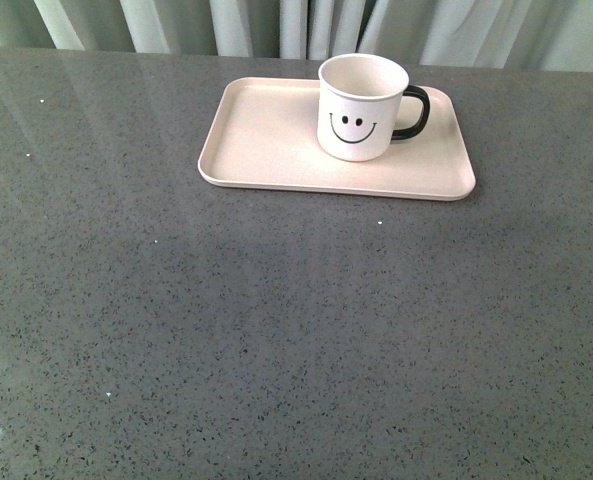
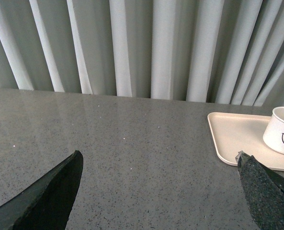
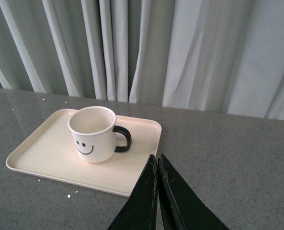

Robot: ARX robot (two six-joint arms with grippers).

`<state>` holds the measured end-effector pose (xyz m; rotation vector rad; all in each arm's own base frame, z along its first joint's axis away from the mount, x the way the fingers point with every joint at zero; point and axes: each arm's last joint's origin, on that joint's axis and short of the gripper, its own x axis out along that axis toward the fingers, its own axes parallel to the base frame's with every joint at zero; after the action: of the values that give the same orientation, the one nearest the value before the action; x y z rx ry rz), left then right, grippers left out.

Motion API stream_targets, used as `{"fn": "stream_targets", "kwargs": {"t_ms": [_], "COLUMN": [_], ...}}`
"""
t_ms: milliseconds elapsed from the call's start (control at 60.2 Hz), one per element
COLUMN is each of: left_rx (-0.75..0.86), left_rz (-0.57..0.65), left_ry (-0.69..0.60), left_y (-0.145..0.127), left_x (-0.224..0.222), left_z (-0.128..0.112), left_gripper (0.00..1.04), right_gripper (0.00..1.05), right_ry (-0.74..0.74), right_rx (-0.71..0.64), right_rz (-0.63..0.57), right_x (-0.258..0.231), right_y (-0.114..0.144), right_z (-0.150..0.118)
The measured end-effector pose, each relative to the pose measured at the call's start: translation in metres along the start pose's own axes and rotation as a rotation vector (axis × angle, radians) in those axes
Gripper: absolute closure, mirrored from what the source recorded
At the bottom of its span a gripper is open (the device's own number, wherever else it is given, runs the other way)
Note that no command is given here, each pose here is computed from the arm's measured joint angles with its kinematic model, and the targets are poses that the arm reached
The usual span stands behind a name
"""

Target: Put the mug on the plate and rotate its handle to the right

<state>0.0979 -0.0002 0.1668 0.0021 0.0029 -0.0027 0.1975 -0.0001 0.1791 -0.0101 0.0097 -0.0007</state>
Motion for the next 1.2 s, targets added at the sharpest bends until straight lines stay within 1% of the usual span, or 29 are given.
{"fn": "stream_targets", "kwargs": {"t_ms": [199,266,382,1195], "left_rx": [0.000,0.000,0.000,0.000], "left_rz": [0.000,0.000,0.000,0.000], "left_ry": [0.000,0.000,0.000,0.000], "left_y": [0.000,0.000,0.000,0.000], "left_x": [0.000,0.000,0.000,0.000], "left_z": [0.000,0.000,0.000,0.000], "left_gripper": [0.09,0.09,0.09,0.09], "right_gripper": [1.03,1.03,1.03,1.03], "right_ry": [0.006,-0.015,0.013,-0.029], "right_rx": [0.000,0.000,0.000,0.000], "right_rz": [0.000,0.000,0.000,0.000], "right_x": [-0.026,-0.031,-0.040,-0.076], "right_y": [0.000,0.000,0.000,0.000], "right_z": [-0.008,-0.011,-0.019,-0.007]}}
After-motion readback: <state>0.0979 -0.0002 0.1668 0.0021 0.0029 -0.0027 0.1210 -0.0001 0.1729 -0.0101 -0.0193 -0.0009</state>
